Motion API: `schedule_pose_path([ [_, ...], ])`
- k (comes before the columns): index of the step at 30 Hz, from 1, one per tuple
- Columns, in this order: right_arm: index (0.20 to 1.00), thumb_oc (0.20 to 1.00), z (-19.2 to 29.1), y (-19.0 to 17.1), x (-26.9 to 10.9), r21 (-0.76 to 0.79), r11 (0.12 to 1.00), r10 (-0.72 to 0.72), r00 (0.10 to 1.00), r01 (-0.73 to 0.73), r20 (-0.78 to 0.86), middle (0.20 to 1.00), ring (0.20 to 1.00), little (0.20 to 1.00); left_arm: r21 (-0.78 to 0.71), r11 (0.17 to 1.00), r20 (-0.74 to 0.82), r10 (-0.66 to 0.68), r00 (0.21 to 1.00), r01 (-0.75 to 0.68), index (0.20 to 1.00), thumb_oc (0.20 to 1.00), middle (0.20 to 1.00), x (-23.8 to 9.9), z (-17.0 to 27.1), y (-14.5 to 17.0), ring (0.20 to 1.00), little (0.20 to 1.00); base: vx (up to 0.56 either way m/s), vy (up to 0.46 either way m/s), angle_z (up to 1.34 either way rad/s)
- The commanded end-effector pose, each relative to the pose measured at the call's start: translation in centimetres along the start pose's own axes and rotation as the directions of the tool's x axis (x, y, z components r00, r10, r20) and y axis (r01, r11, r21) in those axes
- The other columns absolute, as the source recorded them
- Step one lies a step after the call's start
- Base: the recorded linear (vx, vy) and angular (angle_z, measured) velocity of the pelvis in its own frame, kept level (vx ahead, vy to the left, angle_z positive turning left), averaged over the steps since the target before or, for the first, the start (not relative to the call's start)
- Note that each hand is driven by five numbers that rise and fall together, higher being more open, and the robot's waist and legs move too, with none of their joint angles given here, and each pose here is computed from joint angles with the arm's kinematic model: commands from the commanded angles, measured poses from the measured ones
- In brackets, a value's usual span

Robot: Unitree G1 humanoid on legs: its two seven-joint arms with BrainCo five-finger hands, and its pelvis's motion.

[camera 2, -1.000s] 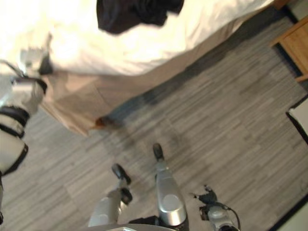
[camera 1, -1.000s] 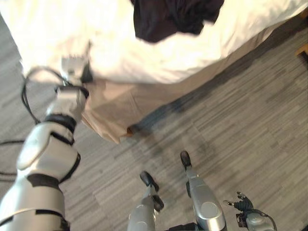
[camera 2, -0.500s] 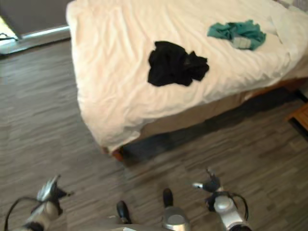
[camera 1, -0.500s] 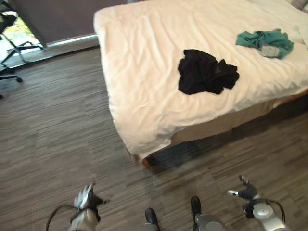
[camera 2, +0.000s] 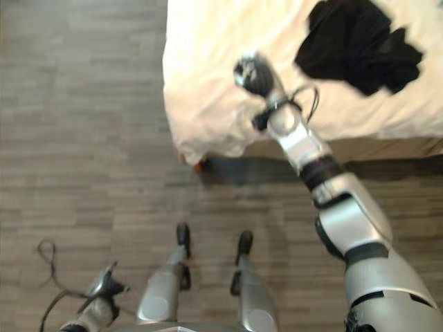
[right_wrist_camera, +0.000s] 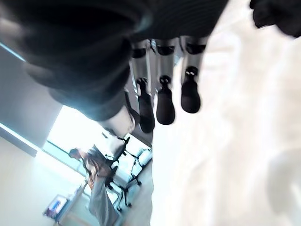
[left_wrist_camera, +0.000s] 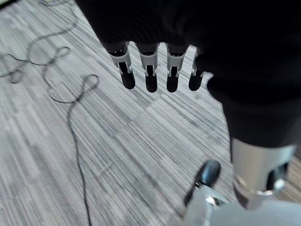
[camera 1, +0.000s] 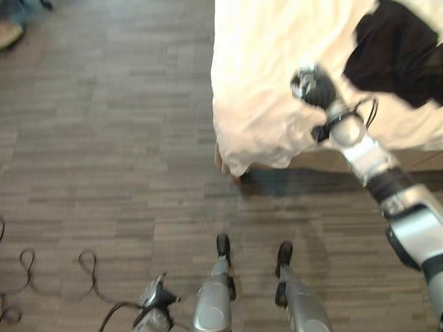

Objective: Tidy up the quilt and then pick up the clothes from the bed and put them into the laundry hamper.

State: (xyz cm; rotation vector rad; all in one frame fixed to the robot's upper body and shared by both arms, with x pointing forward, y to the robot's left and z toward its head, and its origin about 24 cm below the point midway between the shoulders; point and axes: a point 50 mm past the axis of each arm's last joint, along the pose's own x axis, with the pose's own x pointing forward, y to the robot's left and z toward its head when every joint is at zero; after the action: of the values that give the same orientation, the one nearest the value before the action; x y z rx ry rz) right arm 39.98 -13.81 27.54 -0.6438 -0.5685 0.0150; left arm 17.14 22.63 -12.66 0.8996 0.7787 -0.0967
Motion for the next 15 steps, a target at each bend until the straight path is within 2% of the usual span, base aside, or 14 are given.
schedule_pose_path([
  [1, 0.200, 0.200, -0.4, -1.3, 0.5, 0.127, 0.987, -0.095, 0.994, 0.101, -0.052, 0.200, 0.200, 0.200, 0.054, 0.998, 0.142, 0.034, 0.989, -0.042, 1.000, 1.000, 1.000, 1.3, 3.6, 2.0, 1.000, 1.000, -0.12, -0.005, 0.46],
  [2, 0.200, 0.200, -1.7, -0.1, 0.3, 0.164, 0.982, -0.075, 0.989, 0.096, -0.128, 0.200, 0.200, 0.200, 0.002, 1.000, 0.166, 0.029, 0.986, -0.029, 1.000, 1.000, 1.000, 1.4, 5.0, 1.7, 1.000, 1.000, -0.07, 0.000, 0.32],
  [3, 0.200, 0.200, -1.7, -0.1, 0.3, 0.164, 0.982, -0.076, 0.989, 0.096, -0.127, 0.200, 0.200, 0.200, 0.001, 1.000, 0.166, 0.029, 0.986, -0.030, 1.000, 1.000, 1.000, 1.4, 5.0, 1.7, 1.000, 1.000, -0.08, 0.005, 0.32],
  [5, 0.200, 0.200, -3.4, 3.0, -0.8, 0.185, 0.982, 0.011, 0.978, 0.028, -0.206, 0.200, 0.200, 0.200, -0.059, 0.998, 0.154, 0.025, 0.988, -0.016, 1.000, 1.000, 1.000, 1.4, 5.4, 1.1, 1.000, 1.000, -0.02, 0.033, 0.24],
  [6, 0.200, 0.200, -5.9, 7.5, -3.5, 0.286, 0.957, 0.148, 0.937, -0.055, -0.316, 0.200, 0.200, 0.200, -0.169, 0.986, 0.100, 0.000, 0.995, 0.017, 1.000, 1.000, 1.000, 1.2, 5.0, 0.3, 1.000, 1.000, 0.00, 0.040, 0.13],
  [7, 0.200, 0.200, -5.9, 7.5, -3.5, 0.286, 0.957, 0.148, 0.937, -0.055, -0.316, 0.200, 0.200, 0.200, -0.169, 0.986, 0.100, 0.000, 0.995, 0.017, 1.000, 1.000, 1.000, 1.2, 5.0, 0.3, 1.000, 1.000, 0.01, 0.036, 0.03],
  [8, 0.200, 0.200, -6.8, 9.3, -4.9, 0.325, 0.942, 0.209, 0.912, -0.090, -0.354, 0.200, 0.200, 0.200, -0.217, 0.976, 0.065, -0.003, 0.998, 0.017, 1.000, 1.000, 1.000, 1.2, 4.6, 0.1, 1.000, 1.000, 0.00, 0.000, 0.00],
  [9, 0.200, 0.200, -7.8, 15.3, -9.6, 0.443, 0.866, 0.416, 0.827, -0.232, -0.380, 0.200, 0.200, 0.200, -0.269, 0.963, -0.022, -0.008, 1.000, 0.002, 1.000, 1.000, 1.000, 1.2, 3.4, -0.3, 1.000, 1.000, 0.00, 0.000, 0.00],
  [10, 0.200, 0.200, -7.8, 15.3, -9.6, 0.443, 0.866, 0.416, 0.826, -0.232, -0.380, 0.200, 0.200, 0.200, -0.269, 0.963, -0.022, -0.008, 1.000, 0.002, 1.000, 1.000, 1.000, 1.2, 3.4, -0.3, 1.000, 1.000, 0.03, 0.016, 0.00],
  [11, 0.200, 0.200, -7.6, 17.3, -11.5, 0.497, 0.820, 0.492, 0.792, -0.283, -0.360, 0.200, 0.200, 0.200, -0.281, 0.960, -0.047, -0.006, 0.999, -0.008, 1.000, 1.000, 1.000, 1.1, 3.0, -0.4, 1.000, 1.000, 0.04, -0.010, 0.01],
  [12, 0.200, 0.200, -6.0, 20.2, -14.1, 0.605, 0.701, 0.621, 0.740, -0.377, -0.258, 0.200, 0.200, 0.200, -0.275, 0.961, -0.057, 0.000, 0.998, -0.015, 1.000, 1.000, 1.000, 1.1, 2.9, -0.3, 1.000, 1.000, 0.04, -0.010, 0.01],
  [13, 0.200, 0.200, -6.1, 20.2, -14.1, 0.605, 0.701, 0.621, 0.740, -0.378, -0.258, 0.200, 0.200, 0.200, -0.275, 0.961, -0.057, 0.000, 0.998, -0.015, 1.000, 1.000, 1.000, 1.1, 2.9, -0.4, 1.000, 1.000, 0.08, -0.031, 0.12],
  [14, 0.200, 0.200, -2.7, 20.9, -14.4, 0.666, 0.590, 0.657, 0.751, -0.457, -0.066, 0.200, 0.200, 0.200, -0.257, 0.966, -0.039, 0.001, 0.999, -0.011, 1.000, 1.000, 1.000, 1.2, 3.0, -0.1, 1.000, 1.000, 0.05, -0.018, 0.11],
  [15, 0.200, 0.200, -2.7, 20.9, -14.4, 0.666, 0.590, 0.657, 0.751, -0.457, -0.067, 0.200, 0.200, 0.200, -0.257, 0.966, -0.039, 0.001, 0.999, -0.011, 1.000, 1.000, 1.000, 1.2, 3.0, -0.1, 1.000, 1.000, 0.06, -0.026, 0.12],
])
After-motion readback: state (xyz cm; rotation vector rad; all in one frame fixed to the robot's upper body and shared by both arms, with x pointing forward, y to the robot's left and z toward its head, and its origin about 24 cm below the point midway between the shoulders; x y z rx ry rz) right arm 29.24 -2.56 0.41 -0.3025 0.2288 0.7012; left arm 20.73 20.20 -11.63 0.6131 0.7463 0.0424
